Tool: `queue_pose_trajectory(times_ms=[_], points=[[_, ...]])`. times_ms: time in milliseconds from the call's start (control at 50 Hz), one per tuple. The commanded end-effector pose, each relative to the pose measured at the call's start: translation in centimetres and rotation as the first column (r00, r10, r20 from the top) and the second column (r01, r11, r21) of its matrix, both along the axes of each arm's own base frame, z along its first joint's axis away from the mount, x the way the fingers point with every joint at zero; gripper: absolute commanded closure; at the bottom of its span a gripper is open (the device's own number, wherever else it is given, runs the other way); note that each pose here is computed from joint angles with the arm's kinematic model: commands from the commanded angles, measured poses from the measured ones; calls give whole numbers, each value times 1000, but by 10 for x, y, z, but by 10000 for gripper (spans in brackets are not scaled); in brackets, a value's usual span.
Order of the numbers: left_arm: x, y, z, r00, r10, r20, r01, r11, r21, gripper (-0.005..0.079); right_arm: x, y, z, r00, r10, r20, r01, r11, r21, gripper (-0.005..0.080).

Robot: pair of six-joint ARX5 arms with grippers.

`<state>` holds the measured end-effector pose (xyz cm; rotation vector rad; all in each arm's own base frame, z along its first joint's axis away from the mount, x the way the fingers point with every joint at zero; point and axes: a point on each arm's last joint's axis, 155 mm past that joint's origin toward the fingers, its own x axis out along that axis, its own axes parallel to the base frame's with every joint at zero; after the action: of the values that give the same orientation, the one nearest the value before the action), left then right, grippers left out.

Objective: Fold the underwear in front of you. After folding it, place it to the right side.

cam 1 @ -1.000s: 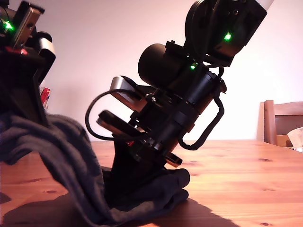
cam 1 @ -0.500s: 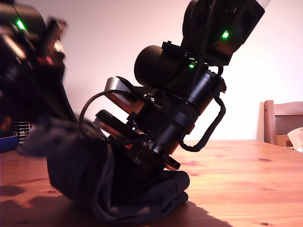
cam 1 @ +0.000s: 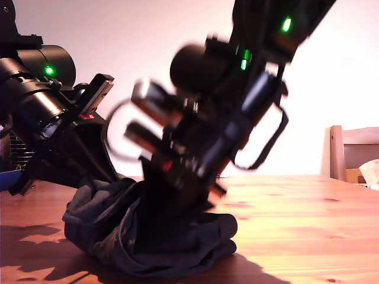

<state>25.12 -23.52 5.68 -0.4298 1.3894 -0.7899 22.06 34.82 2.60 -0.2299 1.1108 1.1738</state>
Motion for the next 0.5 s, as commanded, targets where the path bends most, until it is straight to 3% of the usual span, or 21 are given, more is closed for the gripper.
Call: queue_pose_trajectory(times_ms=[0, 480], points=[[1, 0, -8, 1000, 3, -16, -2, 1000, 6, 763, 1, -1, 12, 999, 13, 48, -13, 1000, 12, 765], [11, -5, -9, 995, 79, -65, -80, 997, -15, 763, -13, -13, 29, 994, 76, 77, -75, 997, -17, 765]])
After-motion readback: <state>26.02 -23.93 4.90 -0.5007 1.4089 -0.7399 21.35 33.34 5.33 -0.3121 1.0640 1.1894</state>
